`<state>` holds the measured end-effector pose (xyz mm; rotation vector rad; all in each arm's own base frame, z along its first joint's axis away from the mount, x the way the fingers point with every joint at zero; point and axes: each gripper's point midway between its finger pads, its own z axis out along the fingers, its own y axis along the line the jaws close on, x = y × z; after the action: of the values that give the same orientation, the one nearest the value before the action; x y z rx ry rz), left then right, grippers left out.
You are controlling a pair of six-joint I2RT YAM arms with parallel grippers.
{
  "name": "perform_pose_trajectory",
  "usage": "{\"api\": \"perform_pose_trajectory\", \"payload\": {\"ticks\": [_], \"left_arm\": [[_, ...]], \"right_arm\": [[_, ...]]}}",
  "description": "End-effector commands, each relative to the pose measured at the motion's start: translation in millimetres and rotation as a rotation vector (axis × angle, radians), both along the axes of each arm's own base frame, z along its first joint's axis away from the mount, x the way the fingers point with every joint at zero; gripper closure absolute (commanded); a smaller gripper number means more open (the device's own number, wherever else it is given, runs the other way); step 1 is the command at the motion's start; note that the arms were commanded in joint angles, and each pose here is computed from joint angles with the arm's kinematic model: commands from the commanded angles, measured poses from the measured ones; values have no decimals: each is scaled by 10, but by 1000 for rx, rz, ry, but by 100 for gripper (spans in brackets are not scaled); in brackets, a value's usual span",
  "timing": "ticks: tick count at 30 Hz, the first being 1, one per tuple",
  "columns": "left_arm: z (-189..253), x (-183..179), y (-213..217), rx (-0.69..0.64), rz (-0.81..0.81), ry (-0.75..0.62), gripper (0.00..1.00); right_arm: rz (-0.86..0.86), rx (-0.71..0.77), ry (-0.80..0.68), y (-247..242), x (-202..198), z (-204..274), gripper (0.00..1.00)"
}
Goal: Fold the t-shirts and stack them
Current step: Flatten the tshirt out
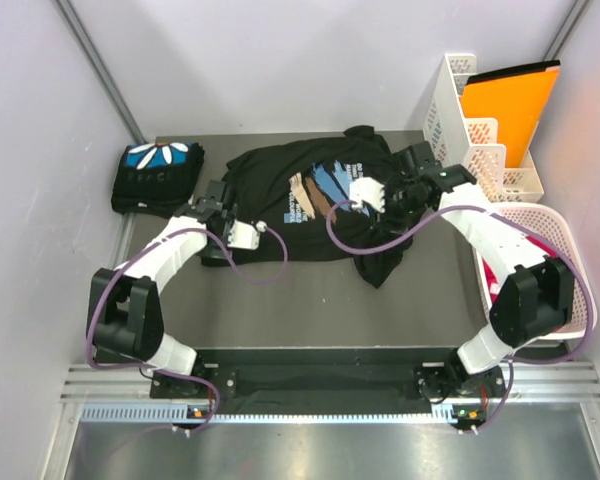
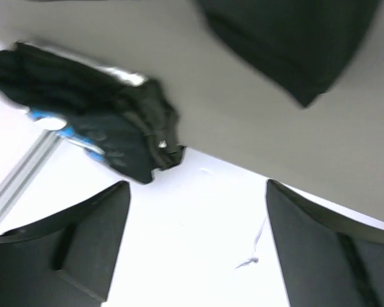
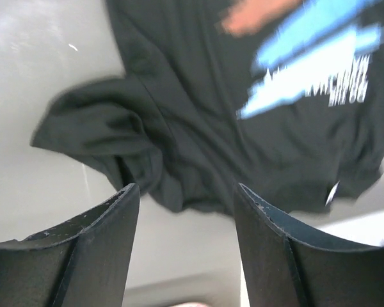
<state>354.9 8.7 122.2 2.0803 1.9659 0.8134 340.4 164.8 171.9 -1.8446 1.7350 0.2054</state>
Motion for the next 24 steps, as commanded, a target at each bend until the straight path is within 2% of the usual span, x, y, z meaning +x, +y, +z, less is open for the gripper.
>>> {"api": "perform_pose_trajectory", "payload": {"ticks": [1,6,13,18,24], "left_arm": [[395,244,-44,-51,48,-122,7],[564,416,-341,-201,31,-195,5],[340,420,-793,-250,-86,-186,6],[16,492,-1055,-355,-73,-128,7],[-312,660,-1141,-356,-15,-74,8]], "right_arm": [[-203,94,21,-264,187,58,40],[-323,211,248,-491,238,-132,41],[-308,253,454,-506,160,-425,46],[-277,249,543,-471,194,-557,49],[-244,196,577,-533,173,-646,50]]}}
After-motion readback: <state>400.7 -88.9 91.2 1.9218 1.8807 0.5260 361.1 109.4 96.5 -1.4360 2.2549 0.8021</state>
